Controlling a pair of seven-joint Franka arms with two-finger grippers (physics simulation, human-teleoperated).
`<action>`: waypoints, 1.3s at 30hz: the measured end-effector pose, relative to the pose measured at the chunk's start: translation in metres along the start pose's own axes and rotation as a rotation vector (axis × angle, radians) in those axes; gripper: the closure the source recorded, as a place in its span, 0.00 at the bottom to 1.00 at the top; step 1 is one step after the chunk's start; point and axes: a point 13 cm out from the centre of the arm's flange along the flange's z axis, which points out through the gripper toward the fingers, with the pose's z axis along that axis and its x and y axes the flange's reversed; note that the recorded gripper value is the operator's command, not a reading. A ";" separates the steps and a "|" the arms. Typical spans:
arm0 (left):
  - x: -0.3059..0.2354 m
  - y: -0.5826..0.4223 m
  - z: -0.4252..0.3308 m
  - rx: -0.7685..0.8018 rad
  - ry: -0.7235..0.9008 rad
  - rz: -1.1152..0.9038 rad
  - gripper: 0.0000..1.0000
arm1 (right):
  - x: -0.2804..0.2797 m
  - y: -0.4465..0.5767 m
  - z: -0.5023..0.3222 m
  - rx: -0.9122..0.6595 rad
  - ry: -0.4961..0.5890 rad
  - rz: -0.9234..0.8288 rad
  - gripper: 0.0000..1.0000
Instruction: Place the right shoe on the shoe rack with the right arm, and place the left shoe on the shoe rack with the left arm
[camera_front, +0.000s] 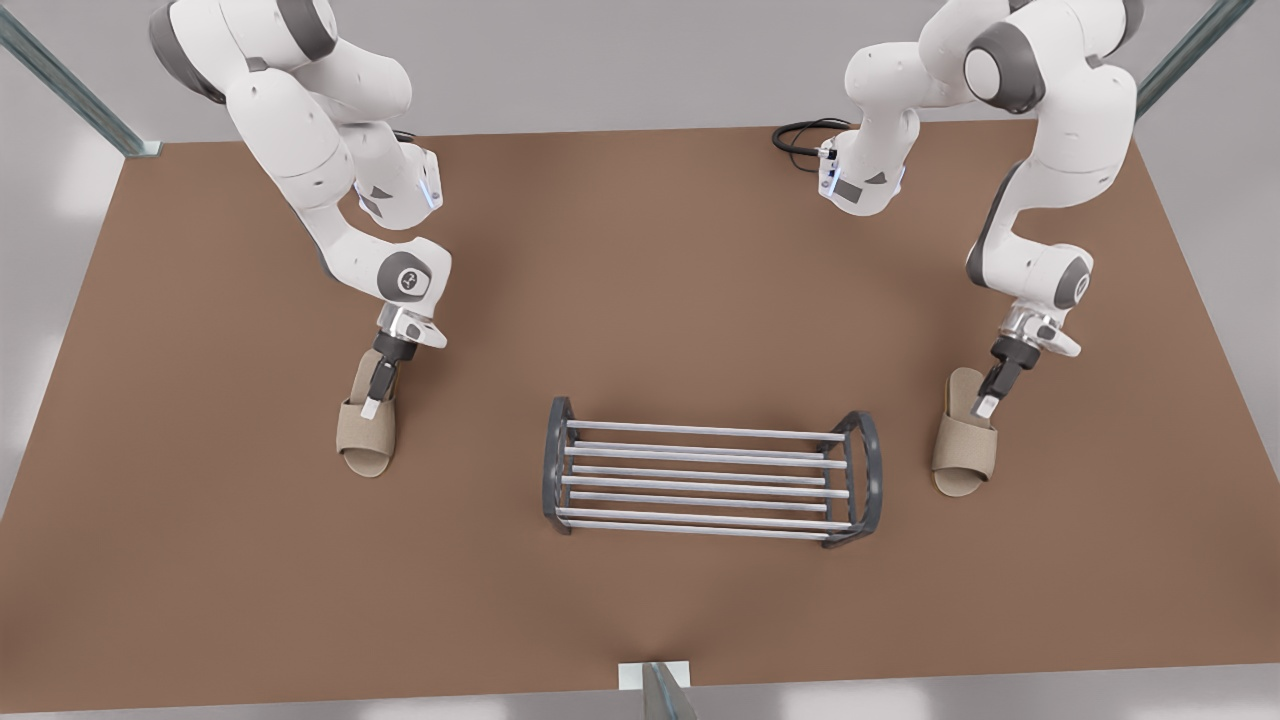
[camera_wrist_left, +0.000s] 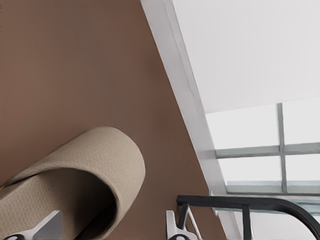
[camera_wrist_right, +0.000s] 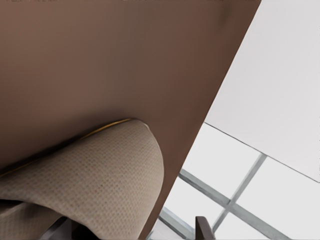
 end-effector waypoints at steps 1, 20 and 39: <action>-0.001 0.001 0.001 0.000 -0.001 -0.003 0.00 | 0.000 0.000 0.000 0.002 -0.002 0.000 0.20; -0.005 -0.004 0.034 0.020 0.005 -0.017 0.00 | 0.001 -0.007 0.002 0.025 -0.001 0.022 0.79; -0.011 -0.009 0.039 -0.031 -0.011 0.008 0.13 | 0.036 -0.227 -0.018 0.166 -0.129 0.228 0.79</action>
